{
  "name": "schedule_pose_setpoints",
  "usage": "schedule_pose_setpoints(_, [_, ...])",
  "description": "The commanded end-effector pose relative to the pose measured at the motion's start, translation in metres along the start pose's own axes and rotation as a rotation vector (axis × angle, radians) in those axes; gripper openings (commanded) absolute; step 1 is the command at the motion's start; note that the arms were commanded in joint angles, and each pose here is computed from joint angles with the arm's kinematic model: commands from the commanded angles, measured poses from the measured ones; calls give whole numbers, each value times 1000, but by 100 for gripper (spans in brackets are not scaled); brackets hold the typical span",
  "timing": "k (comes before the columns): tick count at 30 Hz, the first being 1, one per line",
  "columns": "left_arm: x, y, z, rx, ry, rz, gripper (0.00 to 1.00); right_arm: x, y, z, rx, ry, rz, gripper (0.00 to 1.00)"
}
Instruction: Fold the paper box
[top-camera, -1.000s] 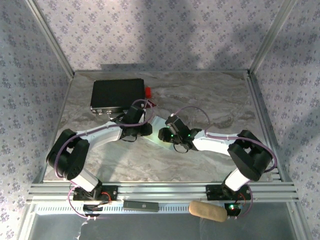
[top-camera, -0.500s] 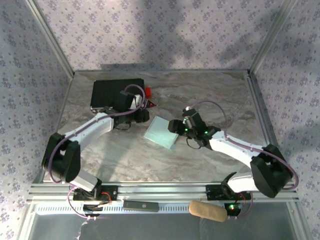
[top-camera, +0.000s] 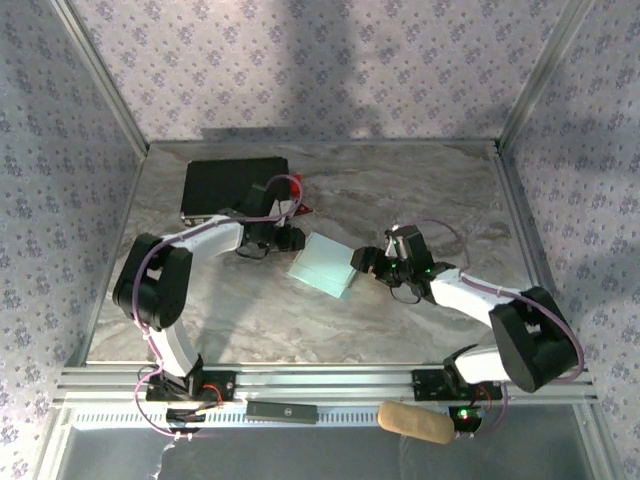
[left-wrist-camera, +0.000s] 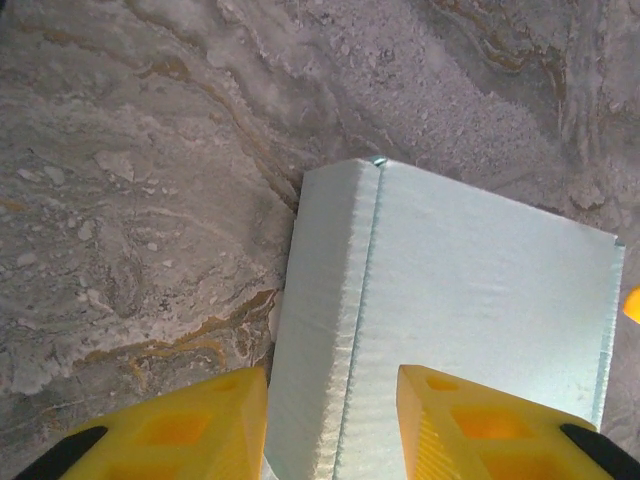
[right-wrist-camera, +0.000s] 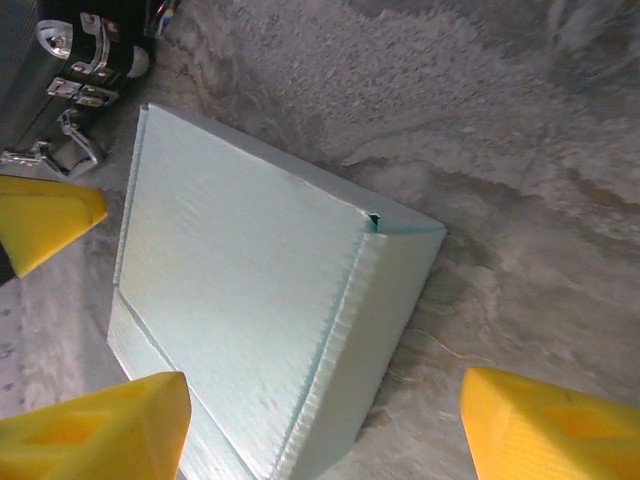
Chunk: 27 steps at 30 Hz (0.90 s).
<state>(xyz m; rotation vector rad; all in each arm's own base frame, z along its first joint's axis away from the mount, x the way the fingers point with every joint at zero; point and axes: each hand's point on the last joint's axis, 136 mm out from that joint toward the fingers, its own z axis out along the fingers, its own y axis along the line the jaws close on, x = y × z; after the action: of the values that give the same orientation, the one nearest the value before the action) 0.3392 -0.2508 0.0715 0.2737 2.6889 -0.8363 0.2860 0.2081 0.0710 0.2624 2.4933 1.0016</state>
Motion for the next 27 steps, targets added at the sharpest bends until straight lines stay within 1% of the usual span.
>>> schedule_pose_setpoints(1, [5,-2,8,32,6,11,38,7,5,10,-83,42,40,74])
schedule_pose_setpoints(6, [11,4,13,23,13,1,37,12,6,21,-107,74,63,73])
schedule_pose_setpoints(14, [17,10,18,16,10,-9,35,17,3,29,-114,89,85,73])
schedule_pose_setpoints(17, [20,15,18,-1,4,-18,32,19,3,32,-121,97,91,73])
schedule_pose_setpoints(21, [23,22,16,-8,-11,-50,24,22,3,35,-132,107,101,73])
schedule_pose_setpoints(27, [28,31,15,2,-26,-105,22,27,11,31,-154,105,118,75])
